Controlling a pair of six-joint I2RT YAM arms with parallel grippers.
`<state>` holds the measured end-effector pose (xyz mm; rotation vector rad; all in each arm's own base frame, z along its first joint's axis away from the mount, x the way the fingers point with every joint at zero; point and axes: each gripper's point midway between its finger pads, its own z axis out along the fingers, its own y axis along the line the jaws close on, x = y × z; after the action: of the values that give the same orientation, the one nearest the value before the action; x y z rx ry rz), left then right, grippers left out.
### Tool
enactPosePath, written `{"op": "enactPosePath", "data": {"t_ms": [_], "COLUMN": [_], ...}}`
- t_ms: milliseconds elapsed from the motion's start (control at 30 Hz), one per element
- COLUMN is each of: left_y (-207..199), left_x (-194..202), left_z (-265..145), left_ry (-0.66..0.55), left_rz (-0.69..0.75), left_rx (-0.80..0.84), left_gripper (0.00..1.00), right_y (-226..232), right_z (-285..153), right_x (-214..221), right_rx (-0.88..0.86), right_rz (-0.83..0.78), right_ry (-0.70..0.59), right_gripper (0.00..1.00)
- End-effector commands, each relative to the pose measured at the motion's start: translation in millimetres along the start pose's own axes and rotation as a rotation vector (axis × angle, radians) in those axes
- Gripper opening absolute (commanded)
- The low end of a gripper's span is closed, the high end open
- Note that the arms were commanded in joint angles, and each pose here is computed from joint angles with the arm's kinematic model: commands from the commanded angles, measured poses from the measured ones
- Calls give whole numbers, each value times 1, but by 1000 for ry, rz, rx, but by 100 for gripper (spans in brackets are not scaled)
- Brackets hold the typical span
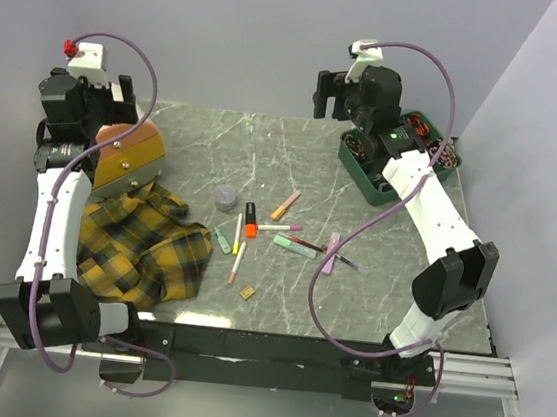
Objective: Sort the stationery into containers
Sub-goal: Move the storage box to the center of the board.
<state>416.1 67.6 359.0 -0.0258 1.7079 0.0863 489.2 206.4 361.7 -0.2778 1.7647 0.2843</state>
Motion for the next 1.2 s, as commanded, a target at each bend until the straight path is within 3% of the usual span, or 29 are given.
{"op": "enactPosePath", "data": {"t_ms": [0,200,333,367,400,433,467,533,567,633,667,733,767,833,1033,1167], "left_y": [12,45,74,79,85,97,101,111,113,114,116,118,124,133,152,156], "left_x": [-43,-76,-59,-38,-39,-33,-19,-19,-12,-15,-15,-10,-11,3,28,47], "left_z": [4,11,-17,-22,-37,-47,-55,-74,-78,-90,-93,-99,-104,-106,-92,-69], "left_ry": [-99,-129,-117,-78,-89,-81,-39,-43,-30,-34,-32,4,15,80,187,266], "left_rz": [54,61,-35,-74,-91,-115,-126,-132,-125,-103,-95,-76,-76,-85,-84,-60], "left_rx": [-50,-192,-361,-398,-430,-481,-502,-546,-552,-567,-579,-596,-628,-668,-687,-644], "left_gripper": [99,99,99,99,96,90,76,60,42,19,2,1,1,1,1,1], "right_y": [10,41,69,74,81,84,88,102,109,127,132,146,151,169,210,209], "right_z": [8,17,35,52,54,62,80,86,100,101,112,115,121,123,133,147], "right_x": [-28,-41,-35,-13,-22,-17,9,4,23,22,35,42,49,60,77,75], "right_rx": [-39,-222,-366,-385,-418,-430,-441,-514,-543,-648,-670,-718,-731,-765,-816,-793], "right_rz": [-6,-108,-56,5,32,66,136,178,216,244,283,306,331,344,371,428], "right_ry": [-82,-190,-179,-119,-127,-109,-40,-31,10,11,30,41,44,54,-1,-42], "right_gripper": [100,100,100,99,95,94,92,87,86,78,75,65,52,41,39,39]}}
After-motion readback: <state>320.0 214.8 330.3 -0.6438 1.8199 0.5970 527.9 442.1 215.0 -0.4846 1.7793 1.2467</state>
